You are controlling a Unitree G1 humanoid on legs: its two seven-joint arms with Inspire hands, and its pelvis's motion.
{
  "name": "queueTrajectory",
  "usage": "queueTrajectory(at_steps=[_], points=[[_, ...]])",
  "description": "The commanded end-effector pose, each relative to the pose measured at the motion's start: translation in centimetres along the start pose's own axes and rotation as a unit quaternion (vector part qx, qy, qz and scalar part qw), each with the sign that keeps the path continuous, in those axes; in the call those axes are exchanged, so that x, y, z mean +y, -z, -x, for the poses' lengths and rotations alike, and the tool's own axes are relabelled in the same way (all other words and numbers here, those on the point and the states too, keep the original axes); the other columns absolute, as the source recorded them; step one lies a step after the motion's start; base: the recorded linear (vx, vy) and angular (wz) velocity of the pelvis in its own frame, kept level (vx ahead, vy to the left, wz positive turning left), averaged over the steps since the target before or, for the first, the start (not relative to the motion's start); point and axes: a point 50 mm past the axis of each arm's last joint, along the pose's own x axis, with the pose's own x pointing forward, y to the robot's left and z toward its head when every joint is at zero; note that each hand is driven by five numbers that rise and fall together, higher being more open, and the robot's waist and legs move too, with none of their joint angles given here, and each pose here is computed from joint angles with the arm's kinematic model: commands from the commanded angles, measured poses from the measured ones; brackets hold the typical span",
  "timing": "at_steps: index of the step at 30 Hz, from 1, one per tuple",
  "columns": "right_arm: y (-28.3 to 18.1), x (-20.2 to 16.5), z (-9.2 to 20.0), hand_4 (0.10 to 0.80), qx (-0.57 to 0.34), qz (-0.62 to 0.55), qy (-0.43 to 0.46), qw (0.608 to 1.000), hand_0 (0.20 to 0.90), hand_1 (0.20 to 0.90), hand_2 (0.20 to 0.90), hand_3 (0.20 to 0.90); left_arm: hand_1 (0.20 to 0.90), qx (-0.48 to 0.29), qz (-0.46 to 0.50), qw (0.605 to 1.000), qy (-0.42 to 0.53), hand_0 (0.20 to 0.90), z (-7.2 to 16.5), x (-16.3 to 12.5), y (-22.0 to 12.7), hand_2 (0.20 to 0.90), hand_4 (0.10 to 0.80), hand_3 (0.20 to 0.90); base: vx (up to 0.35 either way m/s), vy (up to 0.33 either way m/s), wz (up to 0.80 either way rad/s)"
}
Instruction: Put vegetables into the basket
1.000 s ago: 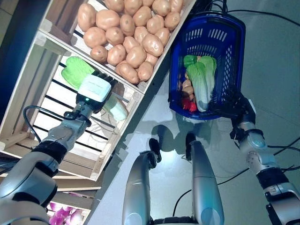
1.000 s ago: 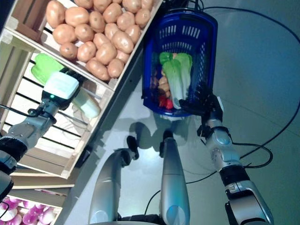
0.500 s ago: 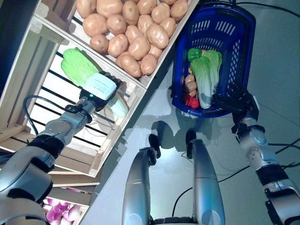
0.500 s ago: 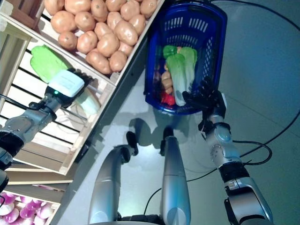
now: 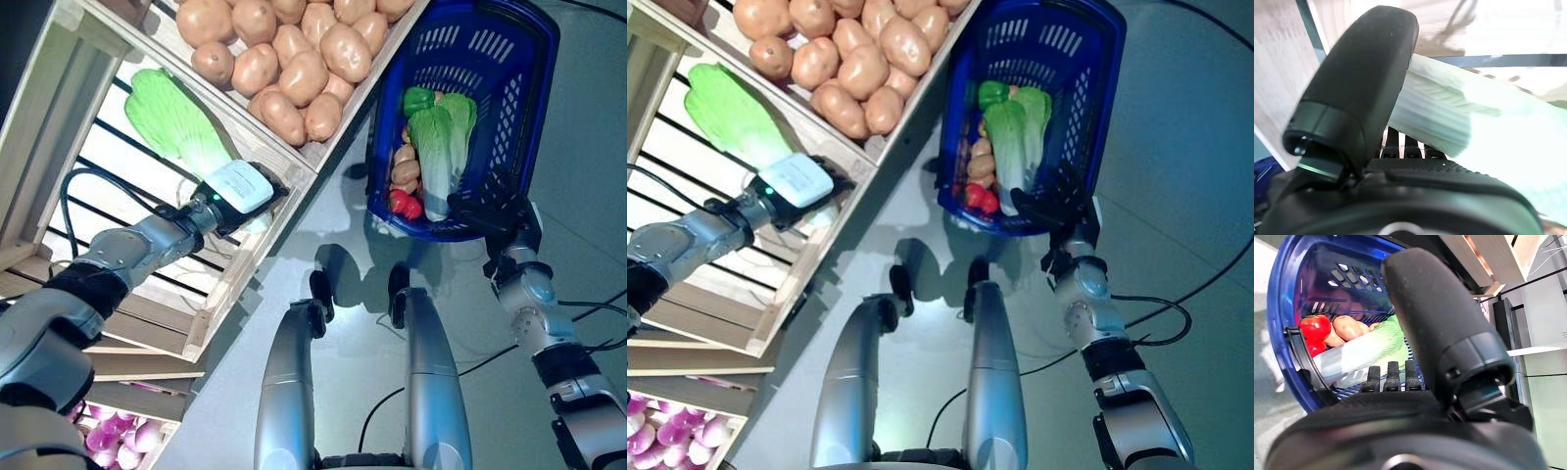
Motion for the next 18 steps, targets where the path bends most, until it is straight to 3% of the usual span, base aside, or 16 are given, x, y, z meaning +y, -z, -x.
queueTrajectory(at_steps=[1, 18], points=[[-4.8, 0.9, -0.7, 0.800, -0.118, -0.057, -0.006, 0.991, 0.900, 0.900, 0.900, 0.900, 0.300, -0.071, 0.023, 0.997, -0.021, 0.300, -0.2, 1.5, -2.1, 0.300, 0.400, 0.300, 0.000, 0.000, 0.00], [-4.8, -0.1, -0.4, 0.800, -0.126, -0.077, 0.008, 0.989, 0.900, 0.900, 0.900, 0.900, 0.300, -0.022, 0.014, 0.999, -0.040, 0.300, 0.8, 1.5, -0.1, 0.300, 0.400, 0.300, -0.006, -0.002, 0.00]])
